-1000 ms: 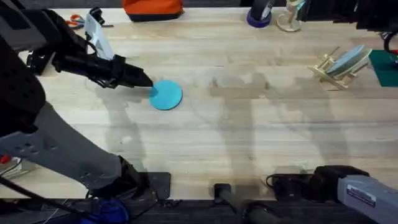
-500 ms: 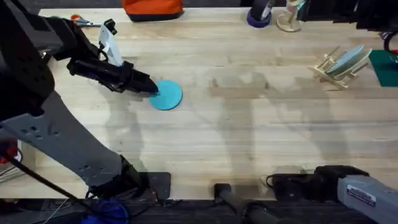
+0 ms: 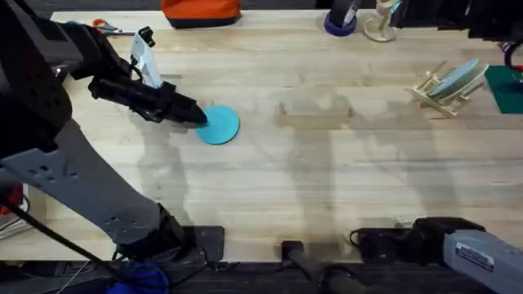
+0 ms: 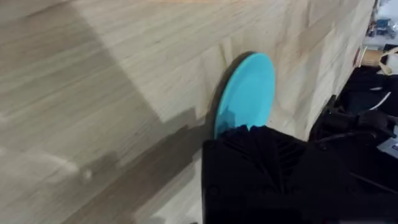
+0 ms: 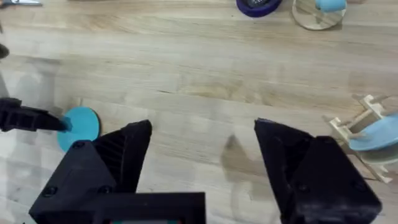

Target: Pick up the plates from the table one by one and place each into a slot on the dish rack.

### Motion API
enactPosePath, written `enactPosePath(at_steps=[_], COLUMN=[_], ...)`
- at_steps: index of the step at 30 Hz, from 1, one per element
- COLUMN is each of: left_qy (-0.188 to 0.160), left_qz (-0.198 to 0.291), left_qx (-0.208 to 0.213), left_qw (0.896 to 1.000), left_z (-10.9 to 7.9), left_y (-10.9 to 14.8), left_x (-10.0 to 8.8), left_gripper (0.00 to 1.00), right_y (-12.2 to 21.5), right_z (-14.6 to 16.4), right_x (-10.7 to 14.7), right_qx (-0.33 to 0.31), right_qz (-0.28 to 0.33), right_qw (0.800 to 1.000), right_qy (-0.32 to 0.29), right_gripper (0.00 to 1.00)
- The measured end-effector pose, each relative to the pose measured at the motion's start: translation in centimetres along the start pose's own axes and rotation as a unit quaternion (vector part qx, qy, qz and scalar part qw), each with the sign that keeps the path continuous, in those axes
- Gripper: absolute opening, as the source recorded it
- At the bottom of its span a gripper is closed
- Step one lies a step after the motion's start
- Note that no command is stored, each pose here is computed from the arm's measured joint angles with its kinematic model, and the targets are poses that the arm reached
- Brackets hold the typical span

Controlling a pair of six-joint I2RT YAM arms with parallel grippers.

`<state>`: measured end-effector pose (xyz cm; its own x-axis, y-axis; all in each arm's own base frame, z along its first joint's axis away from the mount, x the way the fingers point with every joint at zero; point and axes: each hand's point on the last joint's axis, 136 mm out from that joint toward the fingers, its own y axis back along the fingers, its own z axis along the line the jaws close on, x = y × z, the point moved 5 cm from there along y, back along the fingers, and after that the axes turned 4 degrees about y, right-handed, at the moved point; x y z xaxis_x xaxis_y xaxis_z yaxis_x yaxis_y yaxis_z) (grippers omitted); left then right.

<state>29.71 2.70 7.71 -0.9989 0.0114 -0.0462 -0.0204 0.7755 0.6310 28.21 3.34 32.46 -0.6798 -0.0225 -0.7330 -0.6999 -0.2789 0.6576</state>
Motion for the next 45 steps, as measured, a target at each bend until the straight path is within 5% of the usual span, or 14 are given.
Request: enactPosePath(at_steps=[45], left_qy=[0.028], left_qz=[-0.02], left_qx=[0.009], left_qw=[0.999], left_z=[0.9], left_y=[-1.2], left_x=[0.4], left_gripper=[0.041], right_y=[0.0], right_z=[0.0], right_x=[0.2], right_qx=[0.0], right_qz=[0.004], right_qw=[0.999], right_qy=[-0.035], right_gripper=[0.995])
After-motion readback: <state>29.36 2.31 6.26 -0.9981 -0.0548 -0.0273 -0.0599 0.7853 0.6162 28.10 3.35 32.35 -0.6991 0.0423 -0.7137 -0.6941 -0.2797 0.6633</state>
